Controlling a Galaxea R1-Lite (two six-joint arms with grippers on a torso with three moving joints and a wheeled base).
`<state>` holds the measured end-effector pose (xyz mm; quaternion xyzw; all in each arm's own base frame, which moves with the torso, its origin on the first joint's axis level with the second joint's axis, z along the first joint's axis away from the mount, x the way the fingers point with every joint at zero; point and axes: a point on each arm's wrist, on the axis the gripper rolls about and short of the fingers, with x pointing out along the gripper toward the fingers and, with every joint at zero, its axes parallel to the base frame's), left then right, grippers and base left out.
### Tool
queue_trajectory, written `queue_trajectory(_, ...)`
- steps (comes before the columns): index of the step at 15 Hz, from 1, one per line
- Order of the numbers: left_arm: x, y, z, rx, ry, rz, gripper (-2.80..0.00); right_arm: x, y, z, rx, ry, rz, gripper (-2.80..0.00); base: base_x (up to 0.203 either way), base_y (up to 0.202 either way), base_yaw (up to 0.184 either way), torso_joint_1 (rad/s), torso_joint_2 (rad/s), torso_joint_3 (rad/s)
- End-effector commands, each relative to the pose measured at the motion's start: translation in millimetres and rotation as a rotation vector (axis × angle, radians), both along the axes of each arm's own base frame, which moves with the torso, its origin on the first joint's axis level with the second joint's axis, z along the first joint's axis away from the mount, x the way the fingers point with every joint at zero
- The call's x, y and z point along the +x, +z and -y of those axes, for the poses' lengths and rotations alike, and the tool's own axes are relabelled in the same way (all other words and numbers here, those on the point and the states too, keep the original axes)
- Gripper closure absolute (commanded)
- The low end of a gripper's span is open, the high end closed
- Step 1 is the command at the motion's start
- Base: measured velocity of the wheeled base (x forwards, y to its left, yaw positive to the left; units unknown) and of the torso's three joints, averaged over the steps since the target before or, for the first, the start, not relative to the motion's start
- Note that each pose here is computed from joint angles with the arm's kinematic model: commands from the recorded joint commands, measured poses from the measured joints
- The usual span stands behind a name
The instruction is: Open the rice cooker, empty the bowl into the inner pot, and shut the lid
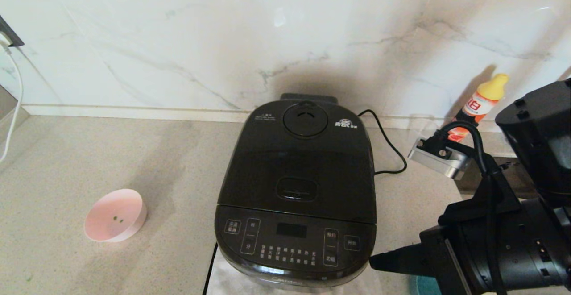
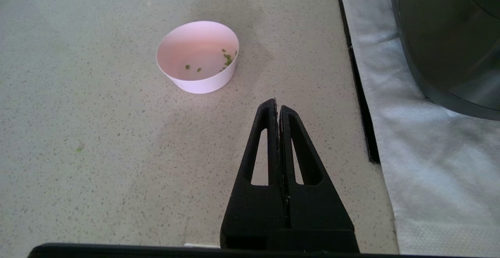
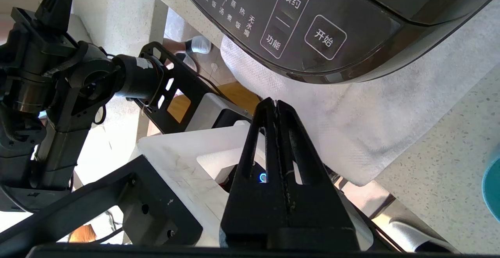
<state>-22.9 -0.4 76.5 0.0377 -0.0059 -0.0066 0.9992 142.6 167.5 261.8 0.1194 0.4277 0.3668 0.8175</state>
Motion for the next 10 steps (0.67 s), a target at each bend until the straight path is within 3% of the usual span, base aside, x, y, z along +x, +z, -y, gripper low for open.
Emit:
queue_trajectory(1,0.8,-2.4,0.0,0.000,0.000,-0.010,0.00,0.4,-1.7,-0.3,-0.004,-0.002,-0.009,0.00,0.000,0.000,0.000,0.000,0.00,0.000)
queue_trajectory(10,0.8,-2.4,0.0,0.000,0.000,-0.010,0.00,12.1,-7.7,-10.1,0.018,-0.015,0.017,0.00,0.000,0.000,0.000,0.000,0.00,0.000)
